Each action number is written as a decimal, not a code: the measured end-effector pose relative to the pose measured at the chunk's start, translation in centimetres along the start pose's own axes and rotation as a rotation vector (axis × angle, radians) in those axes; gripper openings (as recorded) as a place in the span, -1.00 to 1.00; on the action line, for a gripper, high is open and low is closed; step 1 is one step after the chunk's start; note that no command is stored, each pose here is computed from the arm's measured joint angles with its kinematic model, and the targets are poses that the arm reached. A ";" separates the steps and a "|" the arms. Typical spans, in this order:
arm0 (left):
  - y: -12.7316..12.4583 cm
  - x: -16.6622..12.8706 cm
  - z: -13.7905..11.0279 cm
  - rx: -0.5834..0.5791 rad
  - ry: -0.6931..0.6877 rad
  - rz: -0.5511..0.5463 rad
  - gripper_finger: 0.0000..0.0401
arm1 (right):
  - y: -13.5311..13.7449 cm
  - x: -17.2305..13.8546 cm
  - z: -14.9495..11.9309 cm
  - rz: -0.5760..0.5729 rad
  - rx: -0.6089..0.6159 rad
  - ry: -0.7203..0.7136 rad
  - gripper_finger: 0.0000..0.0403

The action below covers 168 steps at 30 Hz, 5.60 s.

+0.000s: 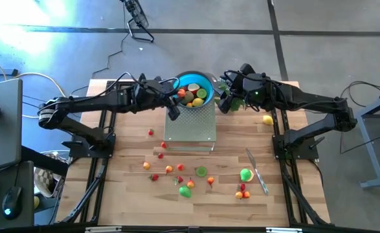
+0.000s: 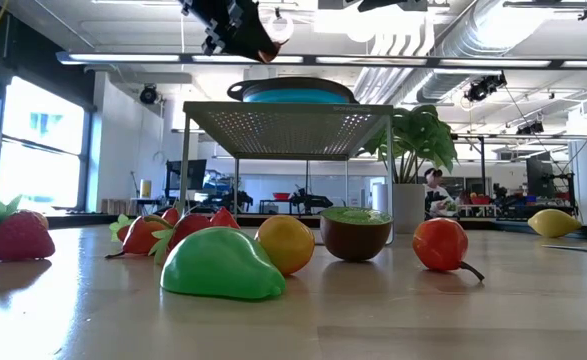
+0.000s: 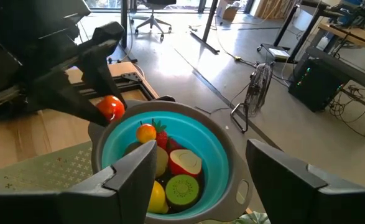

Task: Pick & Place Fruit
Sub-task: Put the orange peach in the blue bowl on the shelf, then put the green pear in the blue bowl on the shelf

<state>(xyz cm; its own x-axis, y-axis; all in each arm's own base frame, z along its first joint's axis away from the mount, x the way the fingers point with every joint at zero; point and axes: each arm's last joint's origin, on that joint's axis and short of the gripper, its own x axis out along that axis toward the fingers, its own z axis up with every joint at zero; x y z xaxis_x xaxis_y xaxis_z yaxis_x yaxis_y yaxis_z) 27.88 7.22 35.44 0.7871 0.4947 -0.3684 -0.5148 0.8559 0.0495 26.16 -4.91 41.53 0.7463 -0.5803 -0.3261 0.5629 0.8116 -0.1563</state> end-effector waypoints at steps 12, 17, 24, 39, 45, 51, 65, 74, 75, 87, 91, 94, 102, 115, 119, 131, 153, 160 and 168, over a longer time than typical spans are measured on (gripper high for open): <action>-0.9 3.4 -1.1 0.003 0.024 0.046 -0.36 | 0.0 0.0 0.0 0.000 -0.001 0.002 0.19; -0.9 3.4 -1.0 -0.001 0.015 0.047 -0.36 | 0.0 0.0 0.0 0.000 -0.001 0.002 0.19; -0.9 3.4 -1.0 -0.028 0.017 0.036 -0.33 | 0.0 0.0 0.0 0.000 -0.002 0.003 0.19; -0.6 2.2 -0.4 -0.057 -0.018 0.036 0.10 | 0.0 0.0 -0.1 0.001 -0.003 0.005 0.19; 0.3 -0.8 0.4 -0.074 -0.027 0.034 -0.01 | 0.3 0.0 -0.1 0.085 0.071 0.012 0.19; 0.8 -4.3 0.4 -0.078 0.007 -0.008 -0.31 | 1.7 -0.7 -0.3 0.204 0.152 0.045 0.19; -0.9 -8.1 0.2 -0.028 0.001 -0.123 -0.88 | 7.0 -5.5 -3.8 0.108 0.441 0.265 0.19; -0.3 -9.1 0.0 -0.050 0.022 -0.124 -0.93 | 9.2 -8.0 -7.9 -0.031 0.703 0.657 0.19; -0.3 -9.1 0.0 -0.050 0.023 -0.124 -0.93 | 9.4 -8.2 -8.2 -0.054 0.716 0.691 0.19; -0.3 -9.1 -0.2 -0.128 0.041 -0.122 -0.93 | 13.3 -8.7 -11.8 -0.234 0.709 1.020 0.19; -0.3 -9.1 -0.2 -0.142 0.042 -0.123 -0.93 | 14.6 -8.6 -13.0 -0.300 0.685 1.043 0.19; -0.3 -9.1 -0.2 -0.150 0.042 -0.123 -0.93 | 15.6 -8.6 -13.9 -0.333 0.655 1.076 0.19; -0.3 -9.1 -0.2 -0.174 0.049 -0.122 -0.93 | 18.1 -8.4 -16.2 -0.424 0.613 1.177 0.19; -0.2 -9.1 -0.8 -0.147 0.109 -0.107 -0.93 | 19.4 -8.1 -17.2 -0.498 0.724 1.077 0.19; -0.3 -9.1 -0.8 -0.120 0.107 -0.150 -0.93 | 19.4 -8.1 -17.2 -0.498 0.728 1.069 0.19; -2.4 -9.4 -1.0 -0.045 -0.006 -0.254 -0.93 | 19.3 -7.8 -17.0 -0.494 0.735 0.947 0.19; -1.1 -12.7 -1.2 -0.042 -0.192 -0.317 -0.93 | 20.3 -8.3 -18.0 -0.595 0.865 0.944 0.19; -1.1 -12.6 -1.2 -0.042 -0.188 -0.316 -0.93 | 22.2 -7.4 -20.5 -0.672 0.816 0.975 0.19; -1.1 -12.6 -1.5 -0.033 -0.168 -0.313 -0.93 | 23.0 -7.8 -23.3 -0.751 0.802 0.971 0.19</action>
<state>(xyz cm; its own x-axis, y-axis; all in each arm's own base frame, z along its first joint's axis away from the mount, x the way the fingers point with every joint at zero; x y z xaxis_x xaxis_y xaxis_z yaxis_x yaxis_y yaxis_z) 18.07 -0.15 38.66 0.9520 0.2292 -0.2029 -0.2481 0.9660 -0.0730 25.02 19.80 18.79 -0.1490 -0.3055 -0.9405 0.9874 -0.0964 -0.1251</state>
